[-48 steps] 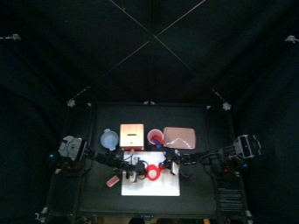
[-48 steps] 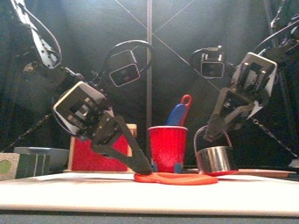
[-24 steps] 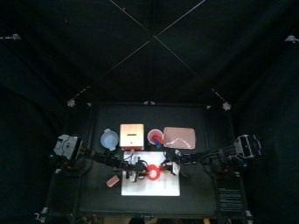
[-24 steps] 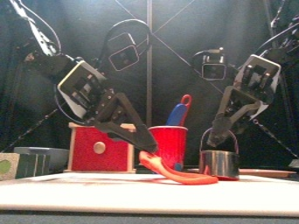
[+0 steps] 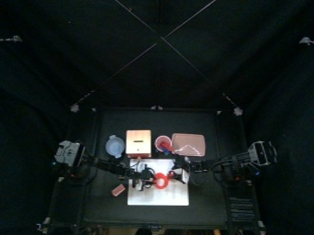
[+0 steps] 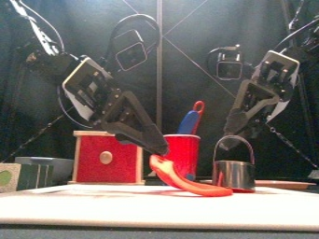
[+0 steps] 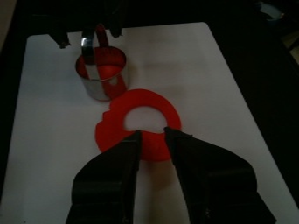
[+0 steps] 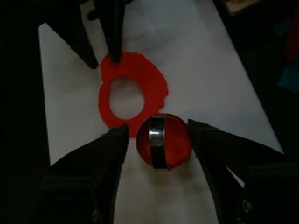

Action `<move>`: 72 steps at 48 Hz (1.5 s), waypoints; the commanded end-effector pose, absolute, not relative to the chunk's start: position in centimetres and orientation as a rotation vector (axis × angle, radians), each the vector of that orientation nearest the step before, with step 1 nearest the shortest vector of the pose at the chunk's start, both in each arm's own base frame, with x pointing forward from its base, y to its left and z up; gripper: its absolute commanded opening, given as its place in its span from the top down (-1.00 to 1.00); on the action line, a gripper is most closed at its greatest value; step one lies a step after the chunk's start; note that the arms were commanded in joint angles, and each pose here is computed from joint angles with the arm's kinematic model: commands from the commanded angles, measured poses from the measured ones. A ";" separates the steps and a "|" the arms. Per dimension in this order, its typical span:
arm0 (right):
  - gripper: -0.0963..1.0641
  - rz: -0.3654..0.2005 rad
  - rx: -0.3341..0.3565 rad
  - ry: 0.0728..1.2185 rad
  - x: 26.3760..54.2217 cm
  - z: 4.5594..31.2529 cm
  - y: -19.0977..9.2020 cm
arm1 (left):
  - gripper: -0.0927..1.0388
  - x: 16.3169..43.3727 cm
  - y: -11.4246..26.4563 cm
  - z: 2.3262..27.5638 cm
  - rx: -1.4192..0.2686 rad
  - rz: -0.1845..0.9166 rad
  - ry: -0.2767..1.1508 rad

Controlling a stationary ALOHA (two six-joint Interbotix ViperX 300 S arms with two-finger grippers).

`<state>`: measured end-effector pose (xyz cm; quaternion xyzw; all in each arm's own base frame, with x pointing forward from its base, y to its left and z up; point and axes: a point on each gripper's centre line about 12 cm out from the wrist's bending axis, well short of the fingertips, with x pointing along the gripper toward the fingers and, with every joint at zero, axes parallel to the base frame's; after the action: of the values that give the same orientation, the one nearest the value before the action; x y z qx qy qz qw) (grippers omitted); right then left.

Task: Get the cutter from the drawer then cut the dough then place the extra dough in the bowl
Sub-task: Place the extra dough in the bowl

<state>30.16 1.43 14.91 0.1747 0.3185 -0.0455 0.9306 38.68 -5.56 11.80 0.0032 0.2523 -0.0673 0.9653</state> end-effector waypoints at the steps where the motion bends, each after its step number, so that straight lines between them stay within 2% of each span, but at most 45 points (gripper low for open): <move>1: -0.71 -0.092 0.360 0.624 30.1 15.7 1.3 | -0.43 39.1 -5.5 13.4 0.002 -0.135 0.462; 7: -0.71 -0.093 0.361 0.630 30.0 15.5 1.3 | -0.42 39.3 -5.3 13.2 -0.027 -0.115 0.468; 14: -0.71 -0.094 0.357 0.644 29.8 15.3 1.3 | -0.43 40.0 -3.6 12.5 -0.118 -0.017 0.521; 19: -0.71 -0.087 0.343 0.648 29.8 15.3 1.3 | -0.46 40.7 -2.3 12.2 -0.187 0.045 0.610; 29: -0.71 -0.084 0.336 0.654 29.7 15.2 1.3 | -0.72 42.6 -2.1 11.2 -0.145 0.020 0.772; 36: -0.71 -0.085 0.337 0.660 29.7 15.2 1.3 | -0.87 43.5 -2.3 11.3 -0.116 0.005 0.798; 72: -0.71 -0.086 0.334 0.693 28.8 15.3 1.4 | -0.86 43.7 -2.7 10.4 -0.097 -0.008 0.829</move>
<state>28.70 1.40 14.24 0.1625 0.3555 -0.0449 0.9193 42.84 -2.56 9.17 -0.0473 0.4200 -0.0019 0.9063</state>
